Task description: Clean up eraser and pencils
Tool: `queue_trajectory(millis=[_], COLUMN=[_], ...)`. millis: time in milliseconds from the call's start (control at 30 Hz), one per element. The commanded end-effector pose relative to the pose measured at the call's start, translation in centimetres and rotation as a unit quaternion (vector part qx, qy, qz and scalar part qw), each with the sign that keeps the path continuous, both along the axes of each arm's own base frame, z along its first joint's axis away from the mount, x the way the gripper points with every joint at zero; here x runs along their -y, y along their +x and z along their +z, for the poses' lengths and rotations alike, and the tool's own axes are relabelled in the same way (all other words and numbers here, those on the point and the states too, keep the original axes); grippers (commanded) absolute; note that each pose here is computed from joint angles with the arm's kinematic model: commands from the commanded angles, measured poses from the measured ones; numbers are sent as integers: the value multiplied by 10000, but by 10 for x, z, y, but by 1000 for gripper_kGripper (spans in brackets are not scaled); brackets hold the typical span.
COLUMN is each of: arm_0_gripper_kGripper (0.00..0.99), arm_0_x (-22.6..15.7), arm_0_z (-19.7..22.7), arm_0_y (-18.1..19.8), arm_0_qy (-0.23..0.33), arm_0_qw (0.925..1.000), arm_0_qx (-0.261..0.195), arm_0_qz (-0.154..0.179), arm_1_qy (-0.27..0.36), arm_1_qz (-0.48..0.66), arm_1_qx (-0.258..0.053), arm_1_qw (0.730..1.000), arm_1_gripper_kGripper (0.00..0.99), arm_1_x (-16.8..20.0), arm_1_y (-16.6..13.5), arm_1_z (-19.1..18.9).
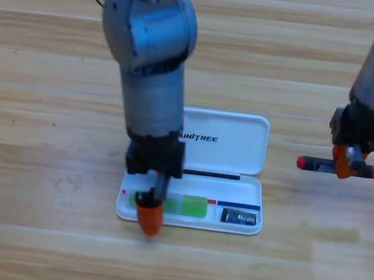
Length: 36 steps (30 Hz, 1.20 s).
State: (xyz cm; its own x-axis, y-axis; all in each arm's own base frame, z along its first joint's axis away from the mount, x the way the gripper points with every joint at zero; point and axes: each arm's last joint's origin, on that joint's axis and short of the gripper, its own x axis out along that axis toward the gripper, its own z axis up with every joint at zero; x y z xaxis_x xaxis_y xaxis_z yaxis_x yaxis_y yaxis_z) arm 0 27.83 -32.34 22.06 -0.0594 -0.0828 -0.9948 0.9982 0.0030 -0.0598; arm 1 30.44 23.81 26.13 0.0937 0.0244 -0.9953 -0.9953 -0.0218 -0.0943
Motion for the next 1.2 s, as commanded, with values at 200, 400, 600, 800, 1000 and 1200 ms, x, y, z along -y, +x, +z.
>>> queue_trajectory(millis=[200,400,600,800,1000,1200], arm_0_gripper_kGripper=[990,990,990,990,990,990], arm_0_x=[-159,-252,-285,-284,-284,-284], arm_0_z=[152,174,167,160,152,146], arm_0_y=[-7,-10,-5,-5,-4,-2], arm_0_qy=[-1040,-1280,-1451,-1522,-1545,-1510], arm_0_qw=[9854,9715,9683,9696,9710,9725], arm_0_qx=[1170,1616,1544,1399,1261,1169], arm_0_qz=[672,1167,1324,1309,1319,1335], arm_1_qy=[344,374,282,105,41,51], arm_1_qz=[473,634,641,631,604,565], arm_1_qx=[27,24,121,101,109,124], arm_1_qw=[9983,9973,9975,9979,9981,9983], arm_1_gripper_kGripper=[0,0,0,0,0,0], arm_1_x=[-67,-129,-167,-179,-180,-179], arm_1_y=[-54,-48,-32,-24,-20,-19], arm_1_z=[26,2,-33,-60,-68,-66])
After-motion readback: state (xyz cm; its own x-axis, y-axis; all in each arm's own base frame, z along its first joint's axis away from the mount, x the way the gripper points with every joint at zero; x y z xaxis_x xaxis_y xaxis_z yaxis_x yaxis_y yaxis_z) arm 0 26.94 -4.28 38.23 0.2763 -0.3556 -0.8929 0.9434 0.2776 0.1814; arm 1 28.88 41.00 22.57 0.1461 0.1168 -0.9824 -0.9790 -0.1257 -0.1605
